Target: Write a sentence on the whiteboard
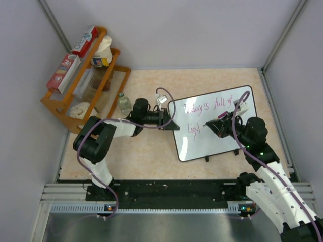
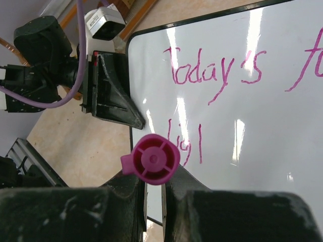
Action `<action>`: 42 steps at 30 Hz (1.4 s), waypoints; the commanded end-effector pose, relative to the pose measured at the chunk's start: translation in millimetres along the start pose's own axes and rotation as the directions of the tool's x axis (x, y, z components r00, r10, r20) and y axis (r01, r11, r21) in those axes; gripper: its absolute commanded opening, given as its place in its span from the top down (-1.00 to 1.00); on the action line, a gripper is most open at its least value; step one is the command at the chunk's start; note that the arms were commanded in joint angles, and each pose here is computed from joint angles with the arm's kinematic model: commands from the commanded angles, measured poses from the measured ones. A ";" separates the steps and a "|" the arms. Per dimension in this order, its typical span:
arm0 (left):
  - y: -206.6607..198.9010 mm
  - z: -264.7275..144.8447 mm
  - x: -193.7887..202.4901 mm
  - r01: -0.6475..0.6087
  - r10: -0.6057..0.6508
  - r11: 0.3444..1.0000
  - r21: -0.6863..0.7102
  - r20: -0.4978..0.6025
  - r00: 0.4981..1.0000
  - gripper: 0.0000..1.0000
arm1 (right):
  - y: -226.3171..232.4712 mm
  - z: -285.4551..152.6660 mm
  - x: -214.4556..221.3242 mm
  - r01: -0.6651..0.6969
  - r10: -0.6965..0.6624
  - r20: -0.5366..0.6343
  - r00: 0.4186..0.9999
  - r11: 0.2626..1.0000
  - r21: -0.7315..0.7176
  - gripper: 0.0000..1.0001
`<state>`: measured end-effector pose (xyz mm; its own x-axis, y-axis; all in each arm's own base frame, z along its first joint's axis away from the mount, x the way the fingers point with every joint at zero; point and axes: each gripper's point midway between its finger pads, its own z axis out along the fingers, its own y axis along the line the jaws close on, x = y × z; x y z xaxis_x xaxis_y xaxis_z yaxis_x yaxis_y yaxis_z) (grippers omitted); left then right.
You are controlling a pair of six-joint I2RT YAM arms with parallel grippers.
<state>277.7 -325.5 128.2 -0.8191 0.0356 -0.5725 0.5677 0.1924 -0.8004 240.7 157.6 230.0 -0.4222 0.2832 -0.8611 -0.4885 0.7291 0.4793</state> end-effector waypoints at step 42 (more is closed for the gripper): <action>29.4 -13.8 -0.8 -0.009 0.007 1.000 -0.020 -0.124 0.992 1.00 | -28.9 37.0 7.6 0.040 -0.053 0.094 0.994 0.991 0.131 1.00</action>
<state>289.9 -311.2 126.5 -0.8142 0.1461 -0.5619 0.5800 0.1616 -0.7984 276.3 155.6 188.8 -0.3689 0.2749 -0.8879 -0.3654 0.8354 0.4105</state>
